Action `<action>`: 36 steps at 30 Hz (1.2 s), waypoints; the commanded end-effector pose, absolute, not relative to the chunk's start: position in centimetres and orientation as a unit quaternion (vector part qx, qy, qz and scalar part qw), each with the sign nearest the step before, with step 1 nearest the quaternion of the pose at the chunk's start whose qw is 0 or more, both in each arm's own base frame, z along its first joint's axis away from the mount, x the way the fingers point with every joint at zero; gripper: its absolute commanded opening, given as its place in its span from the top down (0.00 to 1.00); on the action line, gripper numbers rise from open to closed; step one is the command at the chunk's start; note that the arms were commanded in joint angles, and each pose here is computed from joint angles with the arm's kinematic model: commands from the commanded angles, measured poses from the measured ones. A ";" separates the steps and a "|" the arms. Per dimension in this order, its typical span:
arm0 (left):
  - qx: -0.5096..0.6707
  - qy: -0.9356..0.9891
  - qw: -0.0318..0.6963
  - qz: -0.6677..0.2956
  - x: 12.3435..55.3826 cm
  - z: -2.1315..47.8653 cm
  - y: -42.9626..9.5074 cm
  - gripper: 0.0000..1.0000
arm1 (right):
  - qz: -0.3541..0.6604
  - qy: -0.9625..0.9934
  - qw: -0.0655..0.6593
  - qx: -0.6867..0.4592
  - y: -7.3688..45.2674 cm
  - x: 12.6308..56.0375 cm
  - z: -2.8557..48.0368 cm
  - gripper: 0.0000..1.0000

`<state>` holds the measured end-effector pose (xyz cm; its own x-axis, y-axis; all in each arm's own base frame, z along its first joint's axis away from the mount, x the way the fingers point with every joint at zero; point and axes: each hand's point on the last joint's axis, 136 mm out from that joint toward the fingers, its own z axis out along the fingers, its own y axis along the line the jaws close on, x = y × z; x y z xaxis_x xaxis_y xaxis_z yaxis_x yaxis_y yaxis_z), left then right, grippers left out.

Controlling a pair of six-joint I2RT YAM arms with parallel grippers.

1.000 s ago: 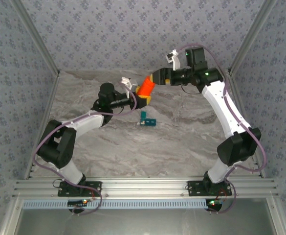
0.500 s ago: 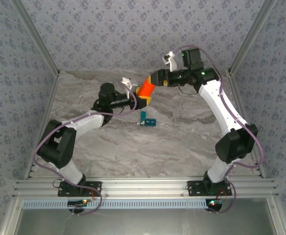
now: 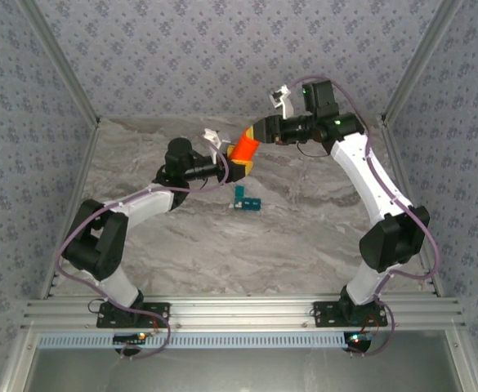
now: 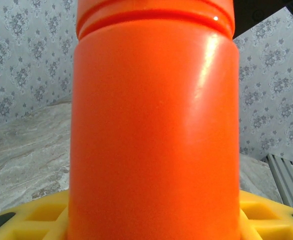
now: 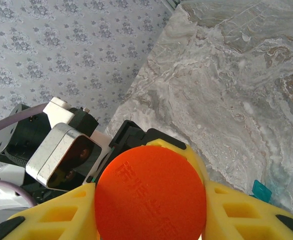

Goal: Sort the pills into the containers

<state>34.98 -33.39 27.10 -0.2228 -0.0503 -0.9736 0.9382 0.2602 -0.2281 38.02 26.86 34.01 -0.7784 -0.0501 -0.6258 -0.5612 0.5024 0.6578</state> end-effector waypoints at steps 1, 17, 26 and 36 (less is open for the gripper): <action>0.380 0.580 0.531 -0.487 34.9 29.4 -34.0 1.00 | 0.476 0.824 0.257 -0.167 27.7 37.8 33.3 0.57; 0.436 0.589 0.598 -0.325 33.4 28.2 -37.2 1.00 | 0.424 0.880 0.211 0.022 29.0 39.9 26.3 0.61; 0.431 0.599 0.592 -0.323 33.7 27.1 -37.7 1.00 | 0.419 0.883 0.211 0.026 29.1 39.8 27.1 0.61; 0.397 0.610 0.595 -0.340 35.1 26.8 -36.5 1.00 | 0.429 0.869 0.244 0.027 26.3 40.5 30.1 0.41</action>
